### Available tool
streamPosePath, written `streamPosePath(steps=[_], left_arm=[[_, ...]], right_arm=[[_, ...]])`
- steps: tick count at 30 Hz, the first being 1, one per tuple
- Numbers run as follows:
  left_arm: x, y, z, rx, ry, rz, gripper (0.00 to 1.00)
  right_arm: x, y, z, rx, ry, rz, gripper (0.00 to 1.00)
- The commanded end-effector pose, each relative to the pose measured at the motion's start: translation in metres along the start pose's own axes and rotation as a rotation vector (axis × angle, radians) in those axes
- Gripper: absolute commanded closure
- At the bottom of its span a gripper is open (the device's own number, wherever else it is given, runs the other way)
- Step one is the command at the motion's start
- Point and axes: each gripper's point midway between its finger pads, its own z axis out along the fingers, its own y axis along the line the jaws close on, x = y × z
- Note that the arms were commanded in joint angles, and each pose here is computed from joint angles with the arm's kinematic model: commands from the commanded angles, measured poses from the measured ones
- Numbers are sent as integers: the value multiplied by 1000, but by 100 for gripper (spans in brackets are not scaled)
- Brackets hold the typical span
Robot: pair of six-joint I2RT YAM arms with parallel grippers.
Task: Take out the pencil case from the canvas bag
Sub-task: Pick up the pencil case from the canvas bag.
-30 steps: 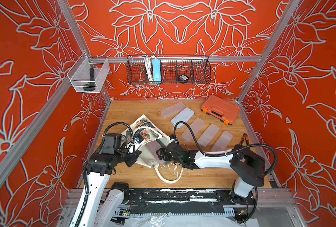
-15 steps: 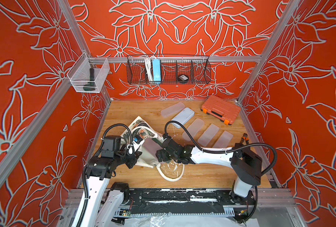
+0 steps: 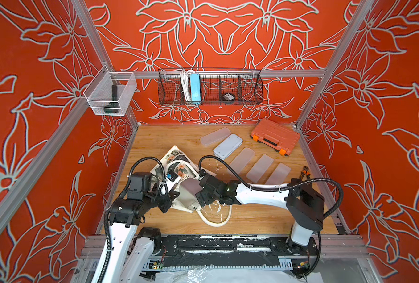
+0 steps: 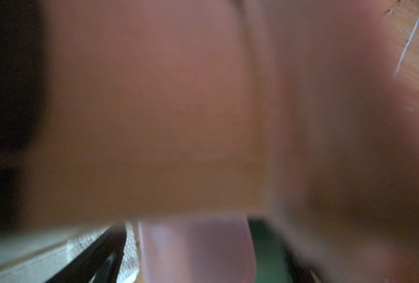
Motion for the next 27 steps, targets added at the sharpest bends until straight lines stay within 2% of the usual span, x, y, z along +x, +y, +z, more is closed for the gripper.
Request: streamPosePath(steps=[1,7,13,20,24,27], left_arm=[[-11,-4,-2,18,-58,19,100],[-7,-3,0,11,-51,5,100],[-7,-1,1,2,-49,0,100],[-6,1,2,-1,-48,-8,100],[-6,1,2,-1,-50,-15,100],[-7,1,1,-3,-53,-17,100]], right_arm=[[-8,-10,-20,42,-62,-4,1],[-7,-12,-38,6,-76,56,1],[11,-21,-52,-29,-98,98,1],[34,-29,-57,-54,-69,169,1],[40,-25,-52,-72,-58,162,1],[37,-14,-53,-75,-72,85,1]])
